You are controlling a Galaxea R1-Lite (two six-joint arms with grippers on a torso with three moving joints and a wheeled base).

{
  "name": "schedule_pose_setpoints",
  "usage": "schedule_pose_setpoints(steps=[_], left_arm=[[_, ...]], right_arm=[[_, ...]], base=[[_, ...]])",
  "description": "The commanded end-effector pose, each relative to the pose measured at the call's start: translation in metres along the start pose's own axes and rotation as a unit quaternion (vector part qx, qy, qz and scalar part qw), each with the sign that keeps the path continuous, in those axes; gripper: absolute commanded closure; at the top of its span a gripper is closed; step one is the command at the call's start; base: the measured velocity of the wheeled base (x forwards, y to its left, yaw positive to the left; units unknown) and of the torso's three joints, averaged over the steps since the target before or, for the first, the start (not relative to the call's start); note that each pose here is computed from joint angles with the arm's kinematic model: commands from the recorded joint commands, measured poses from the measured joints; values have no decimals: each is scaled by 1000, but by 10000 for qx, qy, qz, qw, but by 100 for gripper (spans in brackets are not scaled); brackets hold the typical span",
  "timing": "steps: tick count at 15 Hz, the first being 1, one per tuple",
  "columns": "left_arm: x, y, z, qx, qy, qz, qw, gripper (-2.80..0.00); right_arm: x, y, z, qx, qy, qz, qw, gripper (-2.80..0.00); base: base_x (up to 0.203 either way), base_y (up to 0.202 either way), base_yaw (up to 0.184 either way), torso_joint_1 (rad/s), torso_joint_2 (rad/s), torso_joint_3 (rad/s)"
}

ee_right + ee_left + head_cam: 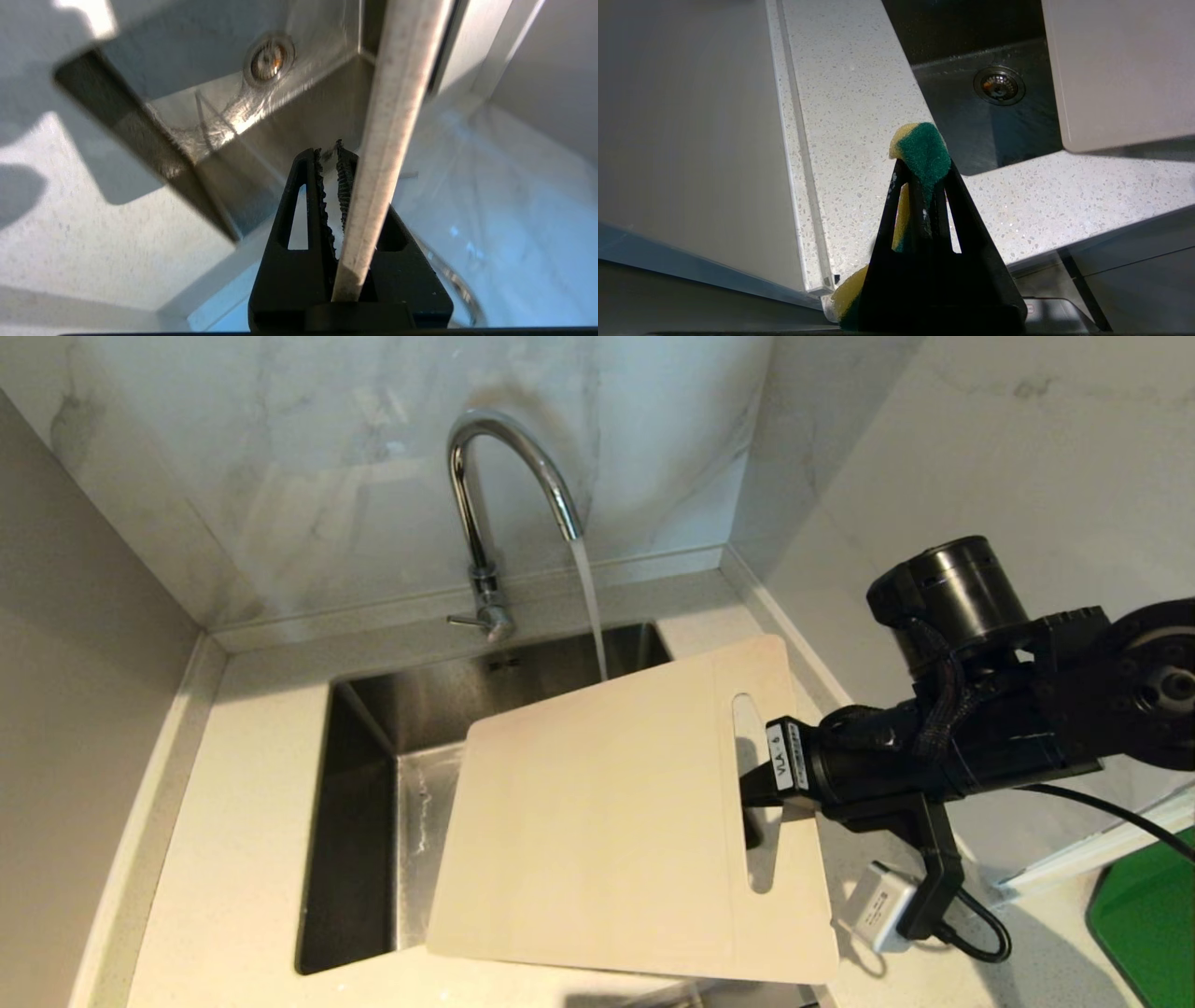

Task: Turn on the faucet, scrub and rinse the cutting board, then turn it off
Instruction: Pick up the cutting board, then scrub the cutting board underwater

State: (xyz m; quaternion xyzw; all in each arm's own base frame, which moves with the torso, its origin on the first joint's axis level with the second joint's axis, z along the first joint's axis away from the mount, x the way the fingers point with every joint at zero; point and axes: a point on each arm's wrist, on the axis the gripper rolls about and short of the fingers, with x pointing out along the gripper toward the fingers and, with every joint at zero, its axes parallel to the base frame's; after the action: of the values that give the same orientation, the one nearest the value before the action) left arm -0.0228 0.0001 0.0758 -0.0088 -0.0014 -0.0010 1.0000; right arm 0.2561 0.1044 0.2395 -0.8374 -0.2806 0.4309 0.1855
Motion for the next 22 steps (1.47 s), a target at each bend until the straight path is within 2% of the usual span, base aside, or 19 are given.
schedule_pose_setpoints(steps=[1, 12, 17, 22], left_arm=[[0, 0, 0, -4, 14, 2, 10000, 0], [0, 0, 0, -4, 14, 2, 10000, 0], [0, 0, 0, -4, 14, 2, 10000, 0], [0, 0, 0, -4, 14, 2, 10000, 0]], right_arm=[[4, 5, -10, -14, 41, -34, 10000, 0], [17, 2, -35, -42, 104, -355, 9993, 0], [38, -3, -44, -114, -18, -460, 9989, 0], [57, 2, -54, -45, -75, -464, 9989, 0]], base=[[0, 0, 0, 0, 0, 0], [0, 0, 0, 0, 0, 0], [0, 0, 0, 0, 0, 0], [0, 0, 0, 0, 0, 0]])
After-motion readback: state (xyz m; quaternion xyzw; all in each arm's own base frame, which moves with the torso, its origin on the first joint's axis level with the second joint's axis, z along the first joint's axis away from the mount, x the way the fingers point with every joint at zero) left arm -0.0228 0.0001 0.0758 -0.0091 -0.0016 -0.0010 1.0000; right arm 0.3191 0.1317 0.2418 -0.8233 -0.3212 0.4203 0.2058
